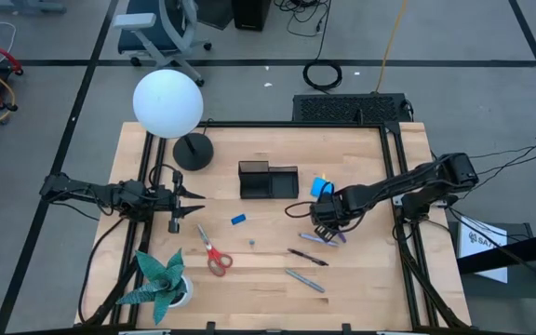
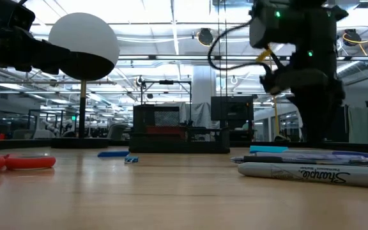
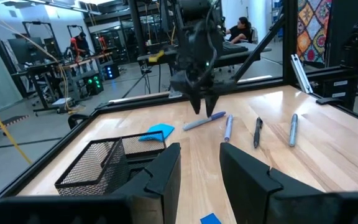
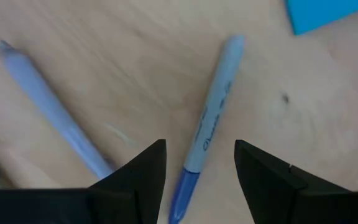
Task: Pick and place office supplies into organizer
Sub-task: Put the purple highlighter into the black desk organizer
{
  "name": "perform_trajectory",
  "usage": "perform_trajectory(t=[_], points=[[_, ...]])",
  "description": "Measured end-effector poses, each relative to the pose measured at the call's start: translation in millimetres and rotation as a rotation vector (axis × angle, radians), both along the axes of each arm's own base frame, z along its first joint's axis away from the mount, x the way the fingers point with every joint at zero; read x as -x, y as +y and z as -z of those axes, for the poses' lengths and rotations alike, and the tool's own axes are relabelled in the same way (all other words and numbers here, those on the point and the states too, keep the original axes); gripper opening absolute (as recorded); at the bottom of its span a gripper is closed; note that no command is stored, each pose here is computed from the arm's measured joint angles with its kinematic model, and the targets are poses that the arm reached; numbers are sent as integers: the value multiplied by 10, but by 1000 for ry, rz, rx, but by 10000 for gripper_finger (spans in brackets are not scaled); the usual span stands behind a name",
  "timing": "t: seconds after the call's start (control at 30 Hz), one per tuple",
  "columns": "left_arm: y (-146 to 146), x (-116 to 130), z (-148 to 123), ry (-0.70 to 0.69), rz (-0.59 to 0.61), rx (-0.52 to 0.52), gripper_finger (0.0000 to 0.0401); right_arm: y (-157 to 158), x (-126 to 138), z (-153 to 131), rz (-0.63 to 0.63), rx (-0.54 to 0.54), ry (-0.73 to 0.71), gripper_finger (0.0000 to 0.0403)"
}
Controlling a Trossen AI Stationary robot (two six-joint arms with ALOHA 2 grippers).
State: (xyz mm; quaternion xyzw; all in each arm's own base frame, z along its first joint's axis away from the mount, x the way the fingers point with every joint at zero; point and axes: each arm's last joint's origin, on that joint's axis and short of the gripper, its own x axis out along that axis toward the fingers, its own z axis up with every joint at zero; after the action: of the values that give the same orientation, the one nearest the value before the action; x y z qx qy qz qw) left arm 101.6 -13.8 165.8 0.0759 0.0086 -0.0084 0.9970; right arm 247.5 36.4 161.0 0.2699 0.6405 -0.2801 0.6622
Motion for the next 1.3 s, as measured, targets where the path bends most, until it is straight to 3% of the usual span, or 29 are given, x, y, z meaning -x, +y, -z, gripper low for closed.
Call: perform_trajectory(t=[0.37, 0.8, 0.97, 1.17, 1.3], points=[[0, 0, -1, 0, 0, 0, 120, -7, 110, 266, 43, -79, -37, 180], [0, 0, 0, 0, 0, 0, 120, -15, 151, 309, -68, -60, -17, 174], [0, 0, 0, 0, 0, 0, 120, -17, 168, 313, -76, -56, 0, 129], [0, 0, 0, 0, 0, 0, 120, -14, 171, 316, -138, -68, 4, 35], [0, 0, 0, 0, 0, 0, 120, -12, 169, 317, -178, -75, 0, 26]])
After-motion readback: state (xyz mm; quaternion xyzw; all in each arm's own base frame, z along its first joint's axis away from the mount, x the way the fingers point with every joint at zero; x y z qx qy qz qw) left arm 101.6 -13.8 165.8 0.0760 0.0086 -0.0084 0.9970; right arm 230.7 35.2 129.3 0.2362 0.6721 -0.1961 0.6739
